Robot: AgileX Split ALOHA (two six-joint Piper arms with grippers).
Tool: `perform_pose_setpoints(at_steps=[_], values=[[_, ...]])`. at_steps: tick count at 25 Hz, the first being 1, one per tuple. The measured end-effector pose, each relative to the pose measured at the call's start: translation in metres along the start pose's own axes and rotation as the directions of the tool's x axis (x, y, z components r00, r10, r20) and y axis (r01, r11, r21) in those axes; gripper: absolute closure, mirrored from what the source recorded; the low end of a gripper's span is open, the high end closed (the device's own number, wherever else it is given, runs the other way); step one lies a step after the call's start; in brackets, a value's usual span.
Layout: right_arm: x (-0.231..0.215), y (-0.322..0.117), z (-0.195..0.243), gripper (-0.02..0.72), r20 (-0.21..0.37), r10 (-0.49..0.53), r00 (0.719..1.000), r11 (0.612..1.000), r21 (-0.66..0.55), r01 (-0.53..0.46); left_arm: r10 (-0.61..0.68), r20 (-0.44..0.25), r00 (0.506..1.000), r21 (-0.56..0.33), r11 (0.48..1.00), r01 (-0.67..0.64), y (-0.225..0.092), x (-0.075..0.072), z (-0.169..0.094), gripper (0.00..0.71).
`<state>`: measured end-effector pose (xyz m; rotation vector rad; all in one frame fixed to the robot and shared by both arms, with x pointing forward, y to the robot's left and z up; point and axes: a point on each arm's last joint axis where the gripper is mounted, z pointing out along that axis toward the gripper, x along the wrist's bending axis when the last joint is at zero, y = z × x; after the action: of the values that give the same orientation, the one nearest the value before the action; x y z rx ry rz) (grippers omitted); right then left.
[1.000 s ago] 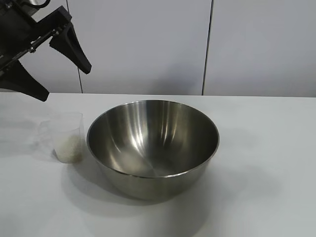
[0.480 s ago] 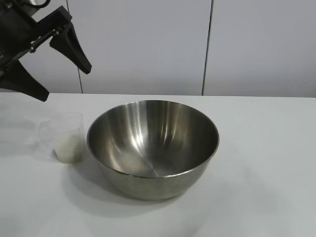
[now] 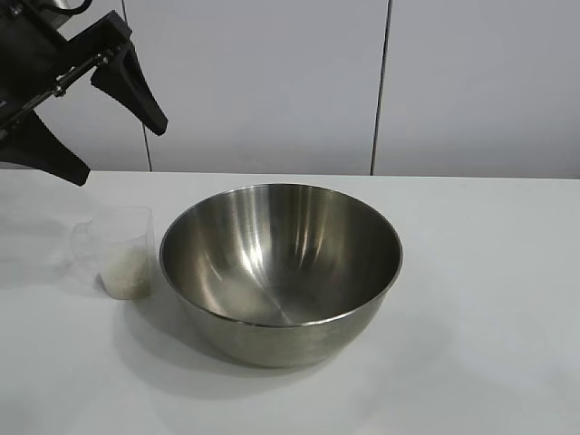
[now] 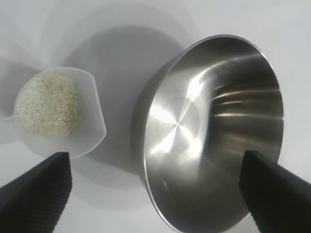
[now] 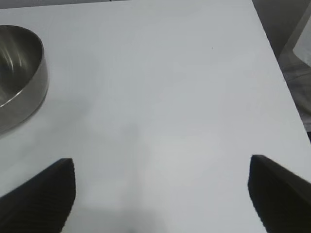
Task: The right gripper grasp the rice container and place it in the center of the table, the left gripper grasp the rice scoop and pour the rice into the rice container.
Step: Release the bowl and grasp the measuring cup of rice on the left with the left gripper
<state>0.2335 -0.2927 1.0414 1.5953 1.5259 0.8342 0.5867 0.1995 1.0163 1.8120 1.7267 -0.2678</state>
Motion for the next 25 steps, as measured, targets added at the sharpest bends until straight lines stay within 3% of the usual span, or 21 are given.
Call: perform_pose_setpoints(at_steps=[14, 16, 19, 20, 22, 25], values=[[0.000, 0.000, 0.000, 0.043, -0.001, -0.001, 1.000, 1.000, 0.000, 0.001, -0.009, 0.005, 1.000, -0.002, 1.000, 0.009, 0.000, 0.000, 0.000, 0.035], [0.000, 0.000, 0.000, 0.043, -0.002, -0.003, 1.000, 1.000, 0.000, 0.003, -0.031, 0.026, 0.999, -0.021, 0.999, 0.031, 0.003, -0.001, -0.001, 0.035], [0.000, 0.000, 0.000, 0.043, -0.022, -0.013, 1.000, 1.000, -0.001, 0.013, 0.044, 0.027, 0.999, -0.088, 0.995, -0.041, 0.013, -0.006, -0.009, 0.035], [0.000, 0.000, 0.000, 0.043, -0.029, -0.017, 0.999, 1.000, -0.002, 0.017, 0.088, -0.001, 0.996, -0.133, 0.987, -0.087, 0.016, -0.008, -0.016, 0.035], [0.000, 0.000, 0.000, 0.043, -0.037, -0.022, 0.999, 1.000, -0.005, 0.022, 0.203, -0.134, 0.970, -0.256, 0.938, -0.232, 0.021, -0.014, -0.037, 0.039], [0.000, 0.000, 0.000, 0.043, -0.038, -0.024, 0.999, 1.000, -0.005, 0.024, 0.338, -0.364, 0.868, -0.404, 0.782, -0.474, 0.014, -0.028, -0.068, 0.044]])
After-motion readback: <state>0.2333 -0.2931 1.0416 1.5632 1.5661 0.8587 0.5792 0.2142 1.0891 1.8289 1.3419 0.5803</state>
